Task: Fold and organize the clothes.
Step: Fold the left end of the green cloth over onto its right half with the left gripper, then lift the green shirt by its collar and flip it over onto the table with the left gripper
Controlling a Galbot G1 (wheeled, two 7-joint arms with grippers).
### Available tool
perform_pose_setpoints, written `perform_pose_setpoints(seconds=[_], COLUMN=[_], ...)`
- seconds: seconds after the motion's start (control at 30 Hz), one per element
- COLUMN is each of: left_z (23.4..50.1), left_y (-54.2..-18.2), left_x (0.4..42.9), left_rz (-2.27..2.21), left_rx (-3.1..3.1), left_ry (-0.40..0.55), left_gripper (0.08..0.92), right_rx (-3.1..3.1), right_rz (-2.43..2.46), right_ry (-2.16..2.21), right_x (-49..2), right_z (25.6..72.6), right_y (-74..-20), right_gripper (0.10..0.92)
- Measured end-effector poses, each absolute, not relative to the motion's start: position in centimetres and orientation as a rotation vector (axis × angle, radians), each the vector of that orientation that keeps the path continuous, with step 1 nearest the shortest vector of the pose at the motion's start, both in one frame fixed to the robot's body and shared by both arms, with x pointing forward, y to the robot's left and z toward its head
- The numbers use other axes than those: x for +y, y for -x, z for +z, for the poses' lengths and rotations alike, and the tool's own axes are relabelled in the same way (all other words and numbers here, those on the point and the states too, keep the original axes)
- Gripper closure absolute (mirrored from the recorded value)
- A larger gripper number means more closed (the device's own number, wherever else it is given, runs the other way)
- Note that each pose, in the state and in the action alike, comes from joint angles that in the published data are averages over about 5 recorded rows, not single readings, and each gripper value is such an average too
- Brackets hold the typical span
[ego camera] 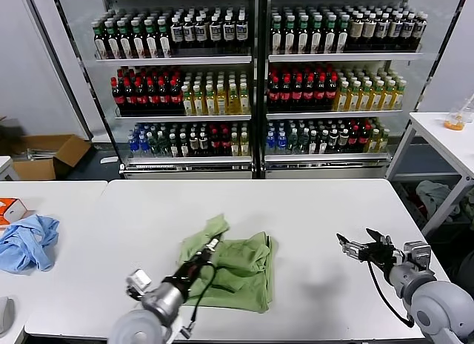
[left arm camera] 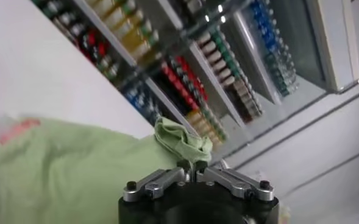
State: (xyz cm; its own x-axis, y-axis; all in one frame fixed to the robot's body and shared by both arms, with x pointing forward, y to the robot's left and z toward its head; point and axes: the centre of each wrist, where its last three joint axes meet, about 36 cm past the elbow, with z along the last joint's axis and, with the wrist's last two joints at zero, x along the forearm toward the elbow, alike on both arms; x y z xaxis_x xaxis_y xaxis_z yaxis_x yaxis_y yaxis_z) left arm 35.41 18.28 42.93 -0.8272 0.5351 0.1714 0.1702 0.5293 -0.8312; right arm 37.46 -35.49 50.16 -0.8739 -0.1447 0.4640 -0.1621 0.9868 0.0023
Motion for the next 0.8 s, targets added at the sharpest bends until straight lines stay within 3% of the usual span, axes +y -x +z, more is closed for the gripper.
perform_pose_setpoints(seconds=[0.13, 0.53, 0.67, 0.8], left_z=[42.3, 42.7, 43.0, 42.8], left_y=[-35.7, -35.7, -35.5, -35.4], left_x=[16.5, 15.4, 16.5, 18.5], left_rz=[1.184, 1.037, 0.975, 0.866], left_rx=[-2.326, -2.325, -2.377, -2.465], left_ry=[0.638, 0.787, 0.76, 0.653], left_gripper=[0.833, 0.486, 0.374, 0.255], right_rx=[-2.652, -2.661, -2.667, -2.673], right_rz=[0.047, 0.037, 0.034, 0.031], right_ry=[-0.217, -0.216, -0.213, -0.208], right_x=[-35.6, -35.5, -35.5, -35.6], right_z=[50.2, 50.2, 50.3, 50.5], right_y=[-37.8, -38.6, -38.7, -38.8], right_gripper=[0.2, 0.2, 0.2, 0.2])
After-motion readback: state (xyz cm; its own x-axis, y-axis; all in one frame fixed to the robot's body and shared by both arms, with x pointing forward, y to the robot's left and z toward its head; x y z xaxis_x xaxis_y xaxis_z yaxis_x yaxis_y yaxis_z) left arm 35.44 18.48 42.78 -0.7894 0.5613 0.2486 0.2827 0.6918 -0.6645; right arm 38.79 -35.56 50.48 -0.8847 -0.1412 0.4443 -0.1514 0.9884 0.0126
